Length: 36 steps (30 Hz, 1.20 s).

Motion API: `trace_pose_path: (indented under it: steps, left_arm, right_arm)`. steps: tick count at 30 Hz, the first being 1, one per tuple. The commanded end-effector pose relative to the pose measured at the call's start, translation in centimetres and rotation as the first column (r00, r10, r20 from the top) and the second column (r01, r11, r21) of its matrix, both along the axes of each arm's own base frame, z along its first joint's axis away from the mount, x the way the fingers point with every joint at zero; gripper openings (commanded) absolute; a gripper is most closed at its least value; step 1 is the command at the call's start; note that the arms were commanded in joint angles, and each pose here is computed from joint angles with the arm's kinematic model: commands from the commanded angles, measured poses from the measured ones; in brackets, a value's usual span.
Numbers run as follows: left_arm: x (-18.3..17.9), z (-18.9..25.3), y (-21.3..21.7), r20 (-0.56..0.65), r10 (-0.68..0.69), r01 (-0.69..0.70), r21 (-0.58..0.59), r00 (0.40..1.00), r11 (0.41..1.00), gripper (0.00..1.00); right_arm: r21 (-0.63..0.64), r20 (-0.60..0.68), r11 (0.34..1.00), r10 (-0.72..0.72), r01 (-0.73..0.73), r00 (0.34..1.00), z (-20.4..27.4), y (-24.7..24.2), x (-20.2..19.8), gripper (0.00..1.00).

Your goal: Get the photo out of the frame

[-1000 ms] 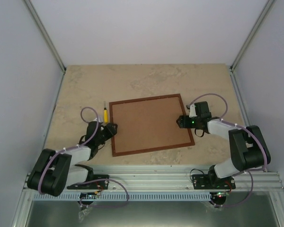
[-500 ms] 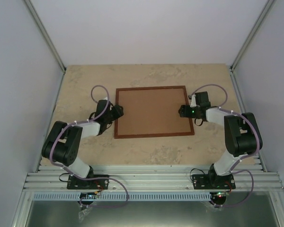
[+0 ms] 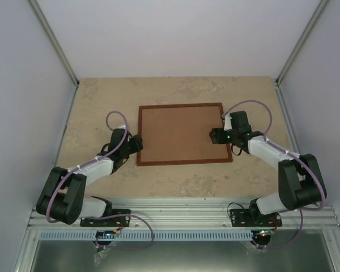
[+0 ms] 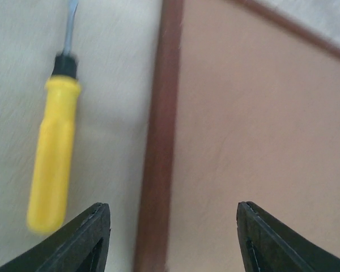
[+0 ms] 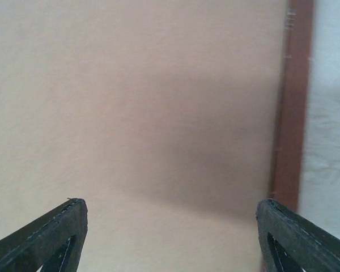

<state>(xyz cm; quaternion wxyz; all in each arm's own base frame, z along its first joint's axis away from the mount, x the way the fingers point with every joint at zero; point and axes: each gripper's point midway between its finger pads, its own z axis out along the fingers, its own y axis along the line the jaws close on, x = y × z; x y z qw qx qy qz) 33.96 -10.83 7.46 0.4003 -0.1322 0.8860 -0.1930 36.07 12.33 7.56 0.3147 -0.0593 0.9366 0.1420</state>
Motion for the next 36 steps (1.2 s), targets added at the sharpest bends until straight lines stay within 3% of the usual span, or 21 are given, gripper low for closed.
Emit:
trace_pose_path:
  steps: [1,19,36]
  left_arm:
    - [-1.8,-2.2,0.3,-0.081,-0.046,0.052,0.07,0.996,0.996,0.62]
    - [-2.1,-4.4,-1.4,-0.171,-0.114,0.146,0.189,0.979,0.971,0.54]
    - [-1.8,-3.9,-1.9,-0.171,-0.137,0.172,0.212,0.976,0.962,0.12]
  right_arm:
    - [-0.037,-0.003,0.994,0.1,-0.1,0.995,0.4,2.2,-2.7,0.82]
    - [-0.209,0.104,0.9,0.408,-0.381,0.907,2.2,11.8,-7.8,0.82]
    - [-0.361,0.12,0.766,0.603,-0.531,0.789,1.7,16.0,-11.0,0.81]
